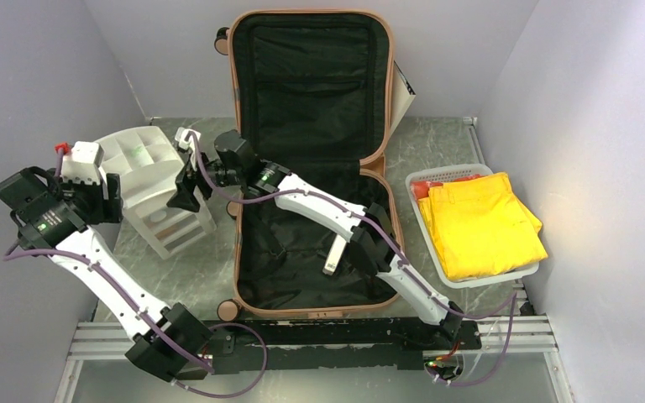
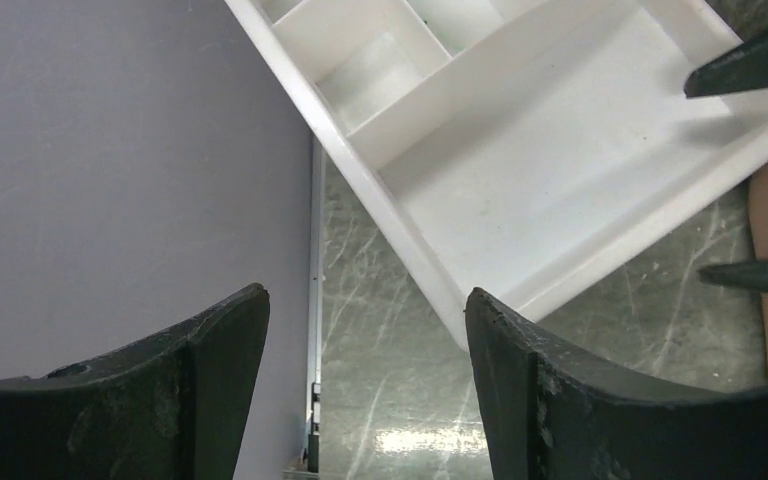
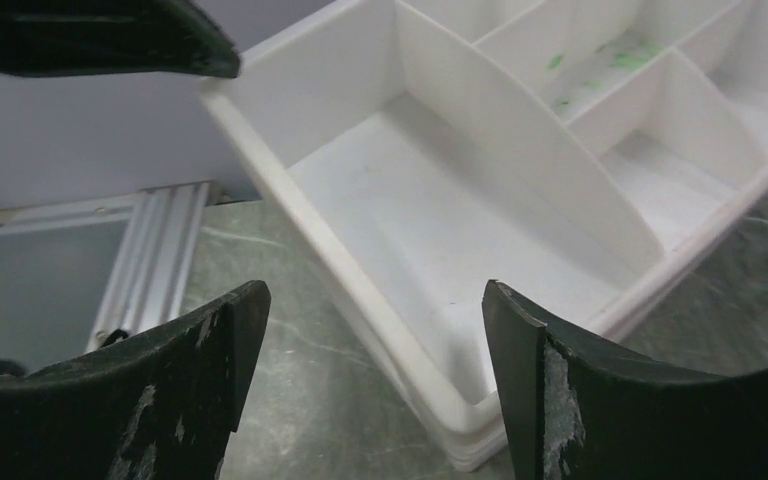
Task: Open, take out, and arrange the luggage
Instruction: Adjust the storage box at the center of the board.
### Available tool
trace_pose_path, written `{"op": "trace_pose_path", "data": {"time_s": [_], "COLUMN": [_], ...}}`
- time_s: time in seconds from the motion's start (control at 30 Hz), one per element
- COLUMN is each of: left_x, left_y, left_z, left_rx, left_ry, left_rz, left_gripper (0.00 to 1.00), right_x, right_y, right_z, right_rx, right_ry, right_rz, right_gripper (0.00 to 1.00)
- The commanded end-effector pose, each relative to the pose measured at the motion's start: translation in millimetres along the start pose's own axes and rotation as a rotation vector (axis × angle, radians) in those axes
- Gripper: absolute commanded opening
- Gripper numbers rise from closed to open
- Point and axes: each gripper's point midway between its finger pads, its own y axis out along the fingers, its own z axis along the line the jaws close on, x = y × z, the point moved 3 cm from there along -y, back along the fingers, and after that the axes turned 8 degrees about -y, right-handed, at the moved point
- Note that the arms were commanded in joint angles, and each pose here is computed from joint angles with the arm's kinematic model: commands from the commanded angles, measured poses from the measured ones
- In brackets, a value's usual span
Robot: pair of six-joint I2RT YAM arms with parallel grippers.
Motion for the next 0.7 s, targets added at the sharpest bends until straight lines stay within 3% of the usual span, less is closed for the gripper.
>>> {"op": "trace_pose_path", "data": {"time_s": [0.0, 0.17, 0.3, 0.4, 0.43, 0.5, 0.57, 0.67], "left_x": [7.5, 22.8, 50.3, 71.6, 78.0, 89.7, 95.6, 100.0], "left_y": [-13.5, -29.6, -48.7, -60.6, -62.8, -65.6, -64.7, -61.9], "left_z": [-17.1, -19.3, -24.4, -31.1, -32.1, -35.7, -39.5, -43.2], "left_rx": [-0.031, 0.003, 0.003, -0.037, -0.050, -0.086, -0.130, -0.176], "left_ry": [-0.006, 0.030, 0.083, 0.102, 0.100, 0.092, 0.067, 0.044], "left_rz": [-0.053, -0.101, -0.171, -0.214, -0.228, -0.257, -0.270, -0.289], "left_gripper": [0.77, 0.77, 0.83, 0.87, 0.87, 0.90, 0.91, 0.92], "right_x": [28.7, 18.3, 25.8, 36.3, 39.7, 46.4, 59.2, 80.0], "right_y": [-3.9, 2.7, -5.0, -12.8, -14.2, -17.1, -24.7, -42.6], "right_z": [-14.4, -15.9, -3.8, -2.5, -3.1, 0.2, 12.6, 27.0], "right_rx": [-0.168, -0.208, -0.165, -0.179, -0.193, -0.182, -0.117, -0.050], "right_ry": [-0.096, -0.097, -0.088, -0.089, -0.087, -0.084, -0.088, -0.092], "right_rz": [-0.040, -0.019, 0.002, 0.004, 0.001, -0.004, -0.012, -0.012], "right_gripper": [0.80, 0.59, 0.54, 0.32, 0.31, 0.49, 0.97, 1.00]}}
